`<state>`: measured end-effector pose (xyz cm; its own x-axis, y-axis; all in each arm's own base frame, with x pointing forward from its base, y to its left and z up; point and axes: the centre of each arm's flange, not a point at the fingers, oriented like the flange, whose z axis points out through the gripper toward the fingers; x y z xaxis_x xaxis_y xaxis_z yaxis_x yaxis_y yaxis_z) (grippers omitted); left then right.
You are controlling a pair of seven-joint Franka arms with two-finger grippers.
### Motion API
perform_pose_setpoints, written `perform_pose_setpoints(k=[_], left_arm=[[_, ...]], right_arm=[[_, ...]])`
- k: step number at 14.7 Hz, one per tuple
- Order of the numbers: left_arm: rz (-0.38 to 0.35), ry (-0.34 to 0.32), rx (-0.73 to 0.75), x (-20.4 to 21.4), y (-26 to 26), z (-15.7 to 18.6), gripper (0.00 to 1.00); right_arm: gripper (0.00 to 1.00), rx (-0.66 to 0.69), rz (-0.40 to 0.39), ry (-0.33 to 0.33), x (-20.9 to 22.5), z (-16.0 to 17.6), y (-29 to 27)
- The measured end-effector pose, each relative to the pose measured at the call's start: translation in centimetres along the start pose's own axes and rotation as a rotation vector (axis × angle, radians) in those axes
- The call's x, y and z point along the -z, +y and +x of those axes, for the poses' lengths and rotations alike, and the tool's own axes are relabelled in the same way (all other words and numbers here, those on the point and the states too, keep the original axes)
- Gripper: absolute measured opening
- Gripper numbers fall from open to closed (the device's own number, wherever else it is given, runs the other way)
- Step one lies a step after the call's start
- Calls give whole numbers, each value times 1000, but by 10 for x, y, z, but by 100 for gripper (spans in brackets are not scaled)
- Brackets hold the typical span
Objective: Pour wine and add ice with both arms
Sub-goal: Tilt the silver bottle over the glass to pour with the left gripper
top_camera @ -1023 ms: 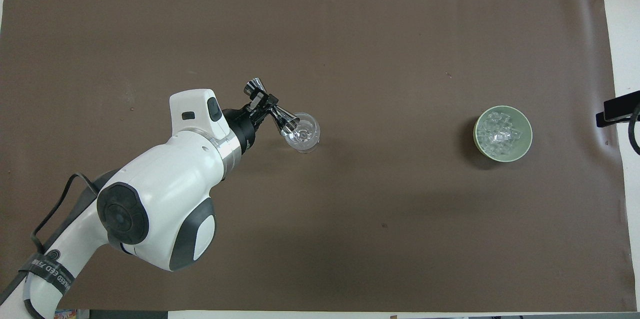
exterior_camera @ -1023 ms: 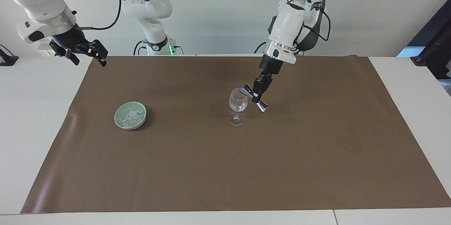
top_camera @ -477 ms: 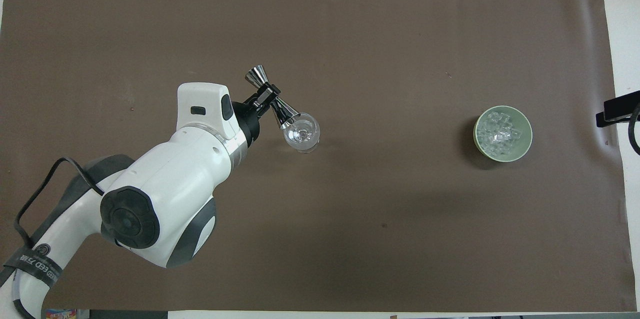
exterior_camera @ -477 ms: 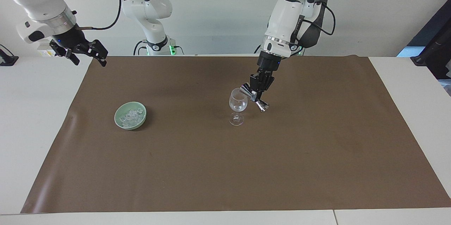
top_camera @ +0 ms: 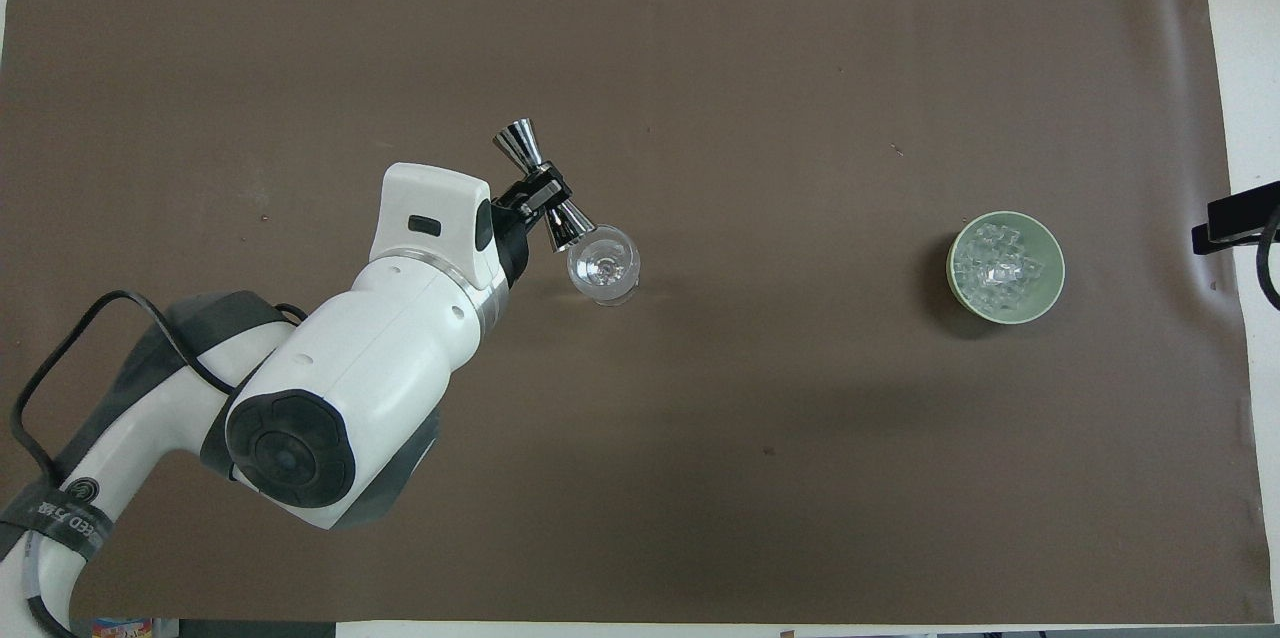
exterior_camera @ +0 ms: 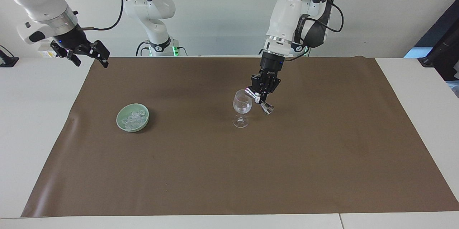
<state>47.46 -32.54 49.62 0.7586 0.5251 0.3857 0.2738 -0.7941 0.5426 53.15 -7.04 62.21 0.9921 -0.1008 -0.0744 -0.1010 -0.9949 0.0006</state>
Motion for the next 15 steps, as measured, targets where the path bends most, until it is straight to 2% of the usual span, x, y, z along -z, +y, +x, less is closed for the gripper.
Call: perform_pose_setpoints(k=[9, 13, 15], left_arm=[[-7, 5, -18, 2, 5, -3, 21], [-7, 7, 57, 2, 5, -1, 21], [22, 7, 94, 1, 0, 5, 21]], right_arm=[[100, -2, 0, 0, 0, 0, 1], [100, -2, 0, 0, 0, 0, 1], [100, -1, 0, 0, 0, 0, 1]])
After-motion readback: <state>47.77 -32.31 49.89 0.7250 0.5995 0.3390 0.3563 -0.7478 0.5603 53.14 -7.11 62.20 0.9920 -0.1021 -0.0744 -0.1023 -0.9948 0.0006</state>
